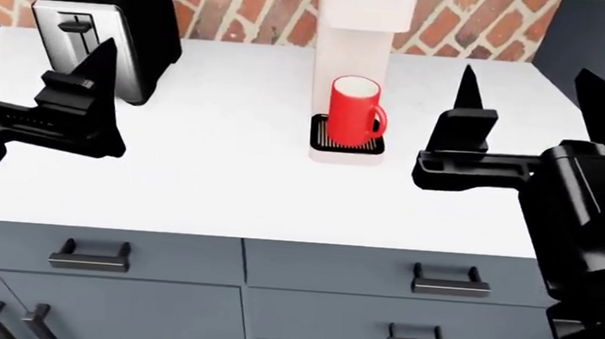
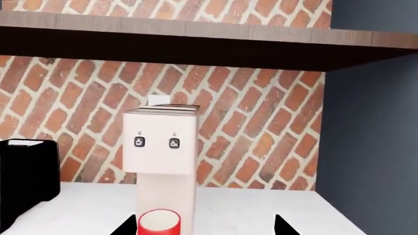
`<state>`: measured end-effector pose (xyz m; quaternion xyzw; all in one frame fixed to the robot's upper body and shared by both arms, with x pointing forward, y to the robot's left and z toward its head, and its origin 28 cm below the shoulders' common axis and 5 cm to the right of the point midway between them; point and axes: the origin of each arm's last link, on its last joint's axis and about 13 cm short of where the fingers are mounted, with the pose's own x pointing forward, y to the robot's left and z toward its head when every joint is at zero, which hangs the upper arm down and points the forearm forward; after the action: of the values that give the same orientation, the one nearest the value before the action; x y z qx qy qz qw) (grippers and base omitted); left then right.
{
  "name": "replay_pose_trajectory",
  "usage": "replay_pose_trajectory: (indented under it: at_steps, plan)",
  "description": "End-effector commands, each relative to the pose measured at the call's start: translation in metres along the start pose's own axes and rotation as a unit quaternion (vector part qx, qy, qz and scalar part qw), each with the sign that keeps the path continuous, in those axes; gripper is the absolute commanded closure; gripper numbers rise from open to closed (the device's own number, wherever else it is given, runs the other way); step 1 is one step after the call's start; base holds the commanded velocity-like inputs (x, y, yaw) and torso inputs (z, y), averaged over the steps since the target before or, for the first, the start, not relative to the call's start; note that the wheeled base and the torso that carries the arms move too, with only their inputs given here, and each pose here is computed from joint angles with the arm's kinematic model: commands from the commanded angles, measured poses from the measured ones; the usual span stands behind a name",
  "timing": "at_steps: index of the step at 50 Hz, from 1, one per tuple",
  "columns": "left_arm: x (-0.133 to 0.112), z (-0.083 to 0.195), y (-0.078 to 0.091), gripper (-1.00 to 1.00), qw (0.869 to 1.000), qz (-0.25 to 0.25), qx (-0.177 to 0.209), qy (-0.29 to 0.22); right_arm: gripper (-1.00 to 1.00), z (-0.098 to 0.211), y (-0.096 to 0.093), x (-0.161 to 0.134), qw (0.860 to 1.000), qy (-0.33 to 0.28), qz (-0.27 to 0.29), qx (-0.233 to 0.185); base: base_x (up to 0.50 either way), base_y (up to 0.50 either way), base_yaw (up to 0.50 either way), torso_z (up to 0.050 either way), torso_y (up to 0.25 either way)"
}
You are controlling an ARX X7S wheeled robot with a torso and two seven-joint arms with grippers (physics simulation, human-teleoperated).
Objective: Pick the mug from under the coffee machine dispenser and place it on the counter.
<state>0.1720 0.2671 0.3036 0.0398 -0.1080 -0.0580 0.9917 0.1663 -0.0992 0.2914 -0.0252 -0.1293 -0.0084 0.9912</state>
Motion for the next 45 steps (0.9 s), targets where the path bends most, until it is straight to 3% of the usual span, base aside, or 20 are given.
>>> replay_pose_trajectory:
  at_steps: [1,45]
  plan:
    - [0.0008,0.002,-0.0005,-1.0,1.0,0.002,0.003,-0.001,-1.0,-0.0009,-0.0016,-0.0017,1.0,0.002,-0.001,-0.004,0.25,0.0,0.0,0.0,0.0]
    - [0.0018,0.0053,-0.0018,-1.0,1.0,0.002,0.008,-0.003,-1.0,-0.006,-0.0035,-0.0049,1.0,0.014,0.001,-0.008,0.25,0.0,0.0,0.0,0.0]
